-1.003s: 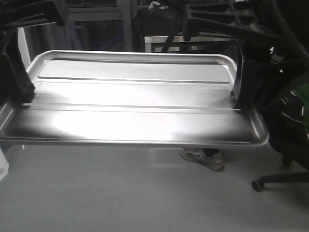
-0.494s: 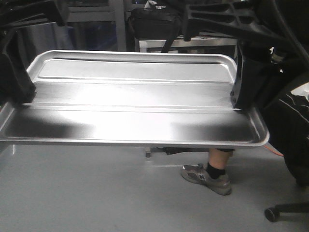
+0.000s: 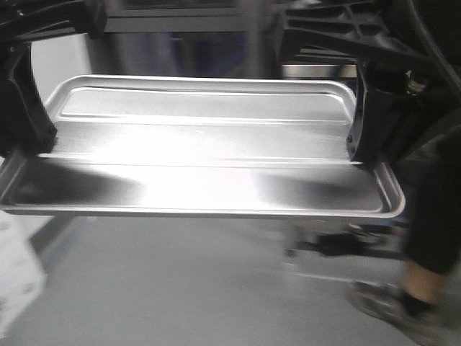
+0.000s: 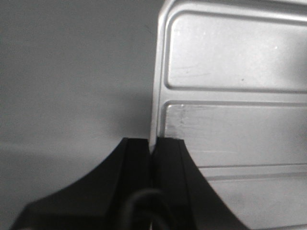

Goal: Grab silver tray and place in blue box
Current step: 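Hold the tray level in both grippers while the base drives, then move the held tray over the large blue bin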

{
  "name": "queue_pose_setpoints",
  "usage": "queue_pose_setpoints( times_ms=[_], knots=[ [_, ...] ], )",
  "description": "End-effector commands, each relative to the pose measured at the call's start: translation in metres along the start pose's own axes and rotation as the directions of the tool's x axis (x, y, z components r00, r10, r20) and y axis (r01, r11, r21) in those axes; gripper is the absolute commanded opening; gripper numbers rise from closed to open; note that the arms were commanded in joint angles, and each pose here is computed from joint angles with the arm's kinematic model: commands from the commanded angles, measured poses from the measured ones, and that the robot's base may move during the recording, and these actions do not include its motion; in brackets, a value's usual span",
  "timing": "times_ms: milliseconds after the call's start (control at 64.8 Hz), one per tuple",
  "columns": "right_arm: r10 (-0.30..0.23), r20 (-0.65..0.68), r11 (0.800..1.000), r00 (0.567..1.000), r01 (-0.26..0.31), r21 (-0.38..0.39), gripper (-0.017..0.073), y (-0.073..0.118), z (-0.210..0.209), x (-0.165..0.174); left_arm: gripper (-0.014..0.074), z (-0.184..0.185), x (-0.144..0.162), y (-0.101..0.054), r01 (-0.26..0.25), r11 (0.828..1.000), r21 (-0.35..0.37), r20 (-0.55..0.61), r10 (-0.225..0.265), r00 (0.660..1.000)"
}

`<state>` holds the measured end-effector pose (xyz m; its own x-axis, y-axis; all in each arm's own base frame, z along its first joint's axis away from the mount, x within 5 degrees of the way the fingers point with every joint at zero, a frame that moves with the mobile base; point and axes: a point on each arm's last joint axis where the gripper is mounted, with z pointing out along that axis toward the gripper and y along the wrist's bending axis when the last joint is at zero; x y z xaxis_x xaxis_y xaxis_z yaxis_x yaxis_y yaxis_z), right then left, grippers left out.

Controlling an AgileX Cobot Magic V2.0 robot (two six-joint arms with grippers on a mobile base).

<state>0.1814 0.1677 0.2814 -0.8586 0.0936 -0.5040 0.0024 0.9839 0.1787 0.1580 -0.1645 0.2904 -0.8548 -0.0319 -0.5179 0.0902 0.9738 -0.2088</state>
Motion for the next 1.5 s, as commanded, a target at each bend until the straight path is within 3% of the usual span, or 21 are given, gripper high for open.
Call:
queue_pose_setpoints(
  times_ms=[0,1482],
  knots=[
    [-0.019,0.066,1.000,0.998,0.020,-0.010,0.0053,-0.0014,-0.0127,-0.0099,-0.0104,-0.0125,-0.0087,0.0002,-0.001,1.000,0.017,0.060,0.000,0.998],
    [-0.019,0.043,0.999,0.999,0.018,0.036,0.0053,-0.0056,-0.0126,-0.0078,-0.0104,-0.0125,-0.0087,0.0002,-0.001,1.000,0.017,0.060,0.000,0.998]
  ],
)
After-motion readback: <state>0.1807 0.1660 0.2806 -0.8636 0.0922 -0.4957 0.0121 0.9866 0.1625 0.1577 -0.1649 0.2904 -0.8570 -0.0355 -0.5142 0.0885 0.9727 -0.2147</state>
